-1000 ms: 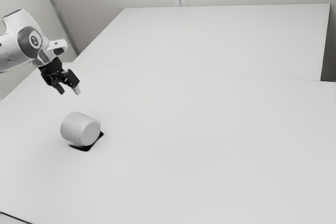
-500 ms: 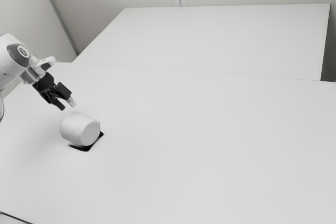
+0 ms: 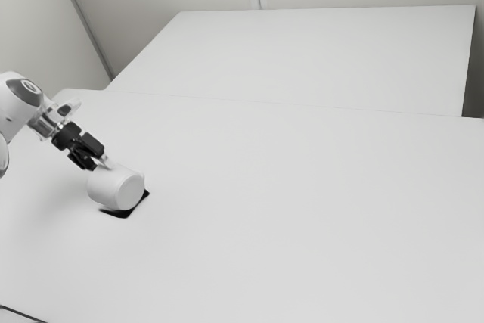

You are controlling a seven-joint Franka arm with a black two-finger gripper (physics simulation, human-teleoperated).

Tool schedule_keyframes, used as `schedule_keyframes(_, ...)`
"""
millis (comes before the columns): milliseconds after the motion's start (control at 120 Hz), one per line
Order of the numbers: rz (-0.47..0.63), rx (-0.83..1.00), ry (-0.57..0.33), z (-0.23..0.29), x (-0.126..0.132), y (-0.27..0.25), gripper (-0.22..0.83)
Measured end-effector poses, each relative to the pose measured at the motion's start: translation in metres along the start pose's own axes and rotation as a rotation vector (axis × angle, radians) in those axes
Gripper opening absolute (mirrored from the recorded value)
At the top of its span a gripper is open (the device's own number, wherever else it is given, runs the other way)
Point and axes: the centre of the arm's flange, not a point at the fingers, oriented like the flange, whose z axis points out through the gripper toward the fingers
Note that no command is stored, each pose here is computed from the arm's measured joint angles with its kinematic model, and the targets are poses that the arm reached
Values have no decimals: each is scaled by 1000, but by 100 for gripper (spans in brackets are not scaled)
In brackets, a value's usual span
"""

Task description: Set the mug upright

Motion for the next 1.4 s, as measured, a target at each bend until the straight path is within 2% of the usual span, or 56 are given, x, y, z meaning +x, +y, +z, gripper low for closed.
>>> schedule_keyframes(350,-7,-80,-5,0,-17,-5,19)
schedule_keyframes(642,-34,-220,27,13,-30,-5,9)
schedule_keyframes(867,-40,-311,57,24,-31,0,-9)
schedule_keyframes(1142,-38,-334,76,27,-26,9,-15)
schedule_keyframes(1400,-63,-184,127,13,13,58,-17)
